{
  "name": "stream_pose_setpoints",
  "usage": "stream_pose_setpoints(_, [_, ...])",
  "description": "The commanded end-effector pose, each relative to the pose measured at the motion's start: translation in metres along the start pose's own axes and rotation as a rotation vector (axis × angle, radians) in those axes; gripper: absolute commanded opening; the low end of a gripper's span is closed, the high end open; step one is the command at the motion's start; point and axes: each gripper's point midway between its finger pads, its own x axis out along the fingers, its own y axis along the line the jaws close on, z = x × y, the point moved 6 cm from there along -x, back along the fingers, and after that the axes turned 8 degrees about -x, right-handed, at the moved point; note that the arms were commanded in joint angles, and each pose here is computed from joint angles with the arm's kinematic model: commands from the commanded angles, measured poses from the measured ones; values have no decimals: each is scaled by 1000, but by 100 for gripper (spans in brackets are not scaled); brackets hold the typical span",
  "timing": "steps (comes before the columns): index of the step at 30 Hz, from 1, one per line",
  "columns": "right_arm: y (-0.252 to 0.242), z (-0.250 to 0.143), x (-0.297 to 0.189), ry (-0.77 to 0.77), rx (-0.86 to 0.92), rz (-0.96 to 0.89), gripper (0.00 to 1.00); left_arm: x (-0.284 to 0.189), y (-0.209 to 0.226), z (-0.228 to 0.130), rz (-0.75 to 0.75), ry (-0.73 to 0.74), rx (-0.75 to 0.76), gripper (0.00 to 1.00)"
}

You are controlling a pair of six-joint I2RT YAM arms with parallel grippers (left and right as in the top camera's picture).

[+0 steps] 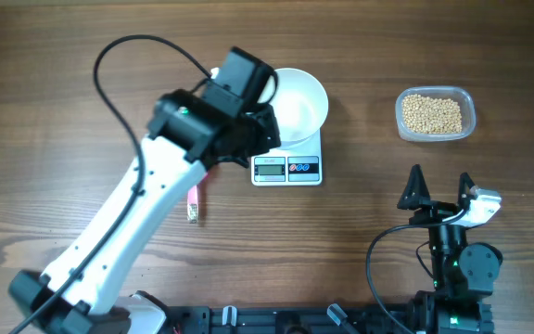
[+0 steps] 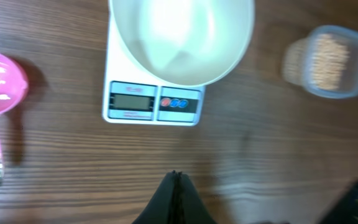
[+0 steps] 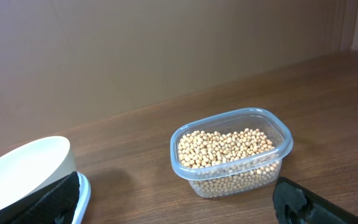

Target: Scoop item into bowl and weigh 150g on scale

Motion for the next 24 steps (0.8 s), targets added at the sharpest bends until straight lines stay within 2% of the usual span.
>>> stream_pose_setpoints(1, [0,-1,0,3,0,-6,100,38,-2,-2,152,-29,31,4])
stream_pose_setpoints(8, [0,-1,0,3,0,-6,100,81,-5,-26,255,84,90,4])
stream_pose_setpoints(17, [0,-1,0,3,0,-6,100,70,-10,-39,195,161,116,4])
stream_pose_setpoints(24, [0,-1,0,3,0,-6,100,60,-10,-38,169,163,164,4])
